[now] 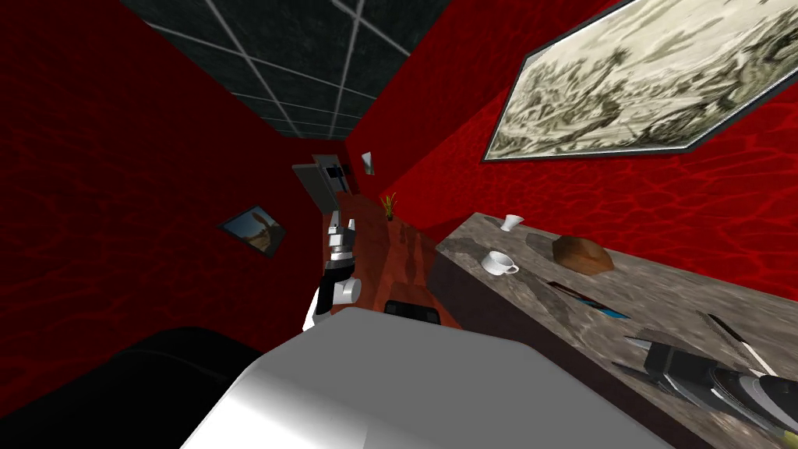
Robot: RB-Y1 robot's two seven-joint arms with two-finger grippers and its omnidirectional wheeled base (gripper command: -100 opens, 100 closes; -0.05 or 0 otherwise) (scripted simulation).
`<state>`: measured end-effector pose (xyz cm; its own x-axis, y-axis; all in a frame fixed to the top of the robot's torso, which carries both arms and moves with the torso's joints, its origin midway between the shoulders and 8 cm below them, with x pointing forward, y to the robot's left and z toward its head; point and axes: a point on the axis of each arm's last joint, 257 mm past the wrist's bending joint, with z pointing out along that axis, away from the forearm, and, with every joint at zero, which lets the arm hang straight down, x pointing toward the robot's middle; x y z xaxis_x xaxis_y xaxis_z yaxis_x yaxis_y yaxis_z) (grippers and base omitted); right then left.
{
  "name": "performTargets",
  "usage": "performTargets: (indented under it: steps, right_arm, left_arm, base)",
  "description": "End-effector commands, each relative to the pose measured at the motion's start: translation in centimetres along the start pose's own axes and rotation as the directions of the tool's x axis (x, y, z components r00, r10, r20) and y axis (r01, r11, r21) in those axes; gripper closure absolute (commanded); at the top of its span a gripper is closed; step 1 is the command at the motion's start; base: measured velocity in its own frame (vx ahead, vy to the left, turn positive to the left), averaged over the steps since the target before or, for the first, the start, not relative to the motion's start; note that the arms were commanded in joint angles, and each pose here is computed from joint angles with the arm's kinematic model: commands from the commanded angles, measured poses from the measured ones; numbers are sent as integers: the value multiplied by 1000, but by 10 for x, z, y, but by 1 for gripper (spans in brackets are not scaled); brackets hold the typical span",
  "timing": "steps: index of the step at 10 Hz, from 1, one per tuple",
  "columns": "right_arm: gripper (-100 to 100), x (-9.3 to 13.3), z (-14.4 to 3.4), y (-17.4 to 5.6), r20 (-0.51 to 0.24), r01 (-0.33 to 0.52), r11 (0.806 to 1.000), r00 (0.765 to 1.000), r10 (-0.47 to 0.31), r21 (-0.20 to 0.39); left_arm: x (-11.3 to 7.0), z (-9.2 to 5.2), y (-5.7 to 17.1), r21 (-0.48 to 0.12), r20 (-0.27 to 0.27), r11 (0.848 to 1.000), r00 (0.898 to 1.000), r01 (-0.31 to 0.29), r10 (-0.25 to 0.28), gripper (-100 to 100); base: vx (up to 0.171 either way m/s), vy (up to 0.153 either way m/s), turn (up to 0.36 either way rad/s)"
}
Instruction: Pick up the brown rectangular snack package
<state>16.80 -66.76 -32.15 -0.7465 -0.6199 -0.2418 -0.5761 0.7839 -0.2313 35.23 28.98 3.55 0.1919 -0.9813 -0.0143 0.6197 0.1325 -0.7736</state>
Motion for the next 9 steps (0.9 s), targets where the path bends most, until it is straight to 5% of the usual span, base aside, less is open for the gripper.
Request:
performTargets:
  steps: [1, 6, 7, 8, 9]
  right_arm:
    - [-100, 17, -13, -12, -57, 25, 1000, 998, -25, 8]
    - [-100, 38, -28, -23, -133, 59, 998, 990, -57, 7]
    - [0, 38, -29, -23, -135, 60, 998, 989, -58, 8]
    - [-100, 48, -22, -15, -136, 49, 999, 990, -47, 13]
    - [-100, 52, -19, -12, -137, 45, 999, 990, -42, 15]
  left_arm:
    - [0, 0, 0, 0, 0, 1000, 1000, 0, 0, 0]
    - [0, 0, 0, 0, 0, 1000, 1000, 0, 0, 0]
    - [0, 0, 0, 0, 0, 1000, 1000, 0, 0, 0]
    - [0, 0, 0, 0, 0, 1000, 1000, 0, 0, 0]
    - [0, 0, 0, 0, 0, 1000, 1000, 0, 0, 0]
  base:
    - [175, -136, 238]
    - [103, -117, 139]
    - [10, -15, -3]
    - [18, -15, 86]
    - [23, -18, 75]
